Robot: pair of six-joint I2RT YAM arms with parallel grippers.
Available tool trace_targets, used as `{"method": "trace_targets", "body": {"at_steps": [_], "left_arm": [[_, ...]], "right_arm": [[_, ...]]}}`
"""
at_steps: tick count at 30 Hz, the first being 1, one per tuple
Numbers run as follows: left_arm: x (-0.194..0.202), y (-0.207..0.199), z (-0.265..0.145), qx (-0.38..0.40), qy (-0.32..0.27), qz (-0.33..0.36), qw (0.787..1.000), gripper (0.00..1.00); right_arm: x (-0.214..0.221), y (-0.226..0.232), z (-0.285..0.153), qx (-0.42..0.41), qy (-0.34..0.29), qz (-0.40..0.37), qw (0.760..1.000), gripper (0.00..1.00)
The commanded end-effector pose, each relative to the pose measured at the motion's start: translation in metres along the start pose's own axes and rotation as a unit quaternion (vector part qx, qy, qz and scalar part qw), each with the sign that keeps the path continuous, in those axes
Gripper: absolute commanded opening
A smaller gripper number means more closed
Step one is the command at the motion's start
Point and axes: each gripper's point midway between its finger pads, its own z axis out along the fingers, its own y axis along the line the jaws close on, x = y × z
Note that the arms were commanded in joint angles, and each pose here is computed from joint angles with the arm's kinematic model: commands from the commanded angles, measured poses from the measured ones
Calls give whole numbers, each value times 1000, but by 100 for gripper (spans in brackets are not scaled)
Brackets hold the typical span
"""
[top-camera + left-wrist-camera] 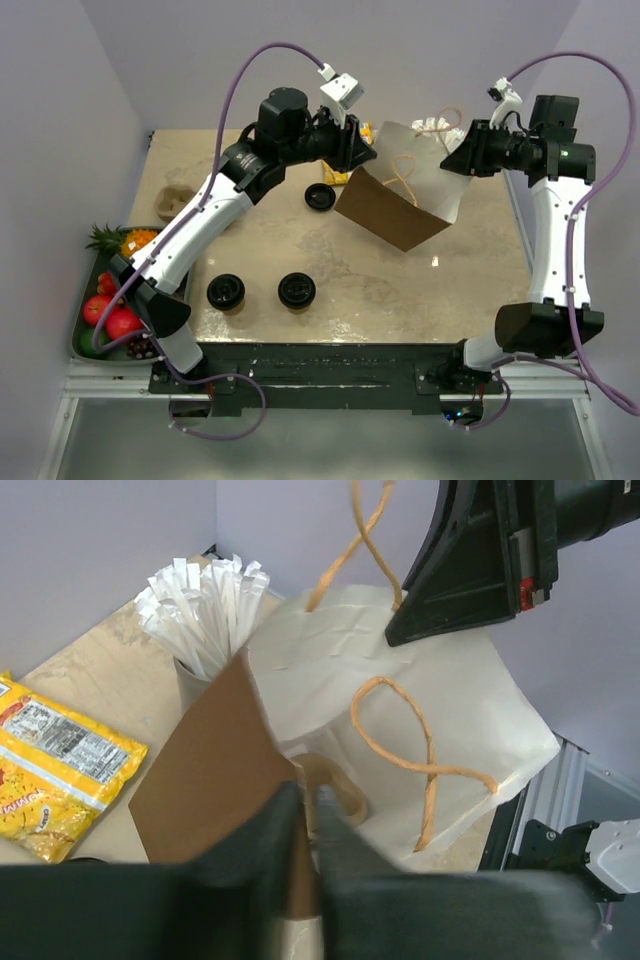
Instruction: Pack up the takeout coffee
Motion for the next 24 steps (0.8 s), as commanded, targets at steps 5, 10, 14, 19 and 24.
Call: {"method": "trace_targets", "body": {"at_steps": [5,10,14,19,24], "left_arm": [[16,53,23,-41,7,-59,997,95],[19,67,27,-60,8,-45,997,99],[31,75,31,-66,20,-33,997,99],[49,80,44,-53,37,-34,997,99],[75,99,60,-66,65,-25,995,98]], "right_arm": [[-24,-34,31,21,-11,30,999,99],[-43,-36,25,36,-34,4,999,99],[-30,-37,22,43,-24,-2,999,99],[-2,-42,20,57,-6,-17,998,99],[-2,-53,22,78,-27,-48,995,93]]}}
